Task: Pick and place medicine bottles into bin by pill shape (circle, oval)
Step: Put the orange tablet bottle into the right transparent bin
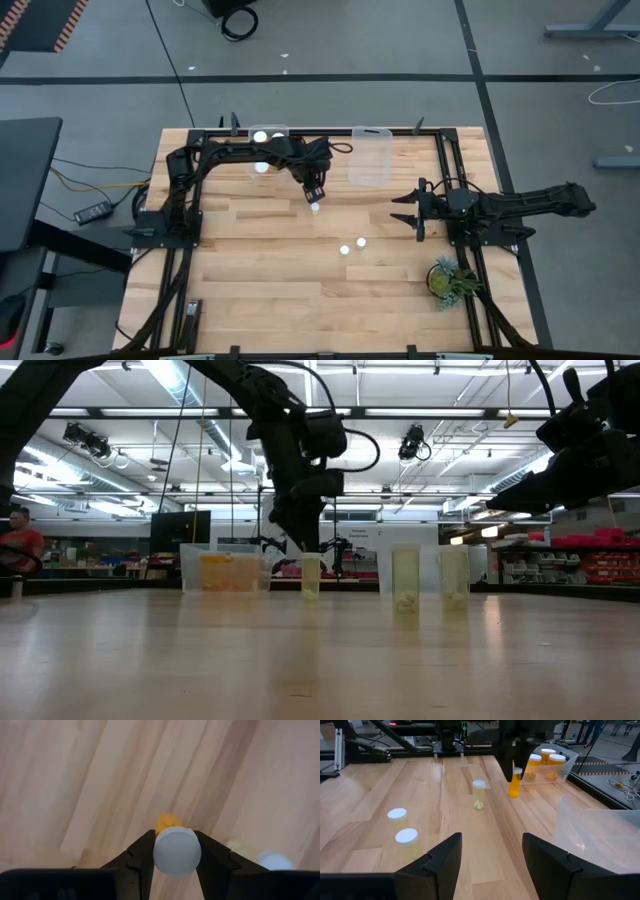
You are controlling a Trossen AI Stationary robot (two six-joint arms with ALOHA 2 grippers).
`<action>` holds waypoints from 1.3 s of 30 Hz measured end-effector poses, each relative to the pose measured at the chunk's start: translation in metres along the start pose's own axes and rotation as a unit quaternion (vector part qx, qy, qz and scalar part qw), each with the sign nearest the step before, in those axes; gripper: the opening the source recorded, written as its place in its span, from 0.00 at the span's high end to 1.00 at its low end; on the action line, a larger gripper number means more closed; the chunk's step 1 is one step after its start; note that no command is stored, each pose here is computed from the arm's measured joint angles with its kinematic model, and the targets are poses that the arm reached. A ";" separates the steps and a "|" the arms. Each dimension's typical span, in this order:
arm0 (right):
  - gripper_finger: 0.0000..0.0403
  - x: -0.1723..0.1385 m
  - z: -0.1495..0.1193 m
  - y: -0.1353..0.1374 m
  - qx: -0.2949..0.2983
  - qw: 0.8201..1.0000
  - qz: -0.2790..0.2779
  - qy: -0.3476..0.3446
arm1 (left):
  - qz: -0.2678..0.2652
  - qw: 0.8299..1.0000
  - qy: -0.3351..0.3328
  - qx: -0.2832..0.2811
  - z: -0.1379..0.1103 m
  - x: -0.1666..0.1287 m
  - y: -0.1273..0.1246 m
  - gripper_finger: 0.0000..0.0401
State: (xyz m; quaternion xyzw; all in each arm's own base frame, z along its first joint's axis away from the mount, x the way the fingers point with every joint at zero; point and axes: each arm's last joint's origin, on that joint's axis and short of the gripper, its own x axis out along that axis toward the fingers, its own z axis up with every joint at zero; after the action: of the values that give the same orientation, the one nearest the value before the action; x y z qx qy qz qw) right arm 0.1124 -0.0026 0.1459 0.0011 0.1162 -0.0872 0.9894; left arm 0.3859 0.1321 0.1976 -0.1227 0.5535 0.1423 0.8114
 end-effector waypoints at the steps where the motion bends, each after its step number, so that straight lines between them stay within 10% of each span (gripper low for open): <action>1: 0.46 0.000 0.000 0.000 0.000 1.000 0.000 0.000 | -0.001 1.000 -0.007 0.000 0.003 -0.003 0.000 0.68; 39: 0.46 0.000 0.000 0.000 0.000 1.000 0.000 0.000 | -0.016 0.976 -0.216 0.036 0.061 -0.047 -0.016 0.68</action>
State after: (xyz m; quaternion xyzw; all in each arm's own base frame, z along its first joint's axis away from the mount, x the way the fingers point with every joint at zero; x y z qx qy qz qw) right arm 0.1124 -0.0026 0.1459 0.0011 0.1162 -0.0874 0.9894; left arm 0.4284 0.1341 0.2644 -0.0688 0.3684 0.1329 0.9175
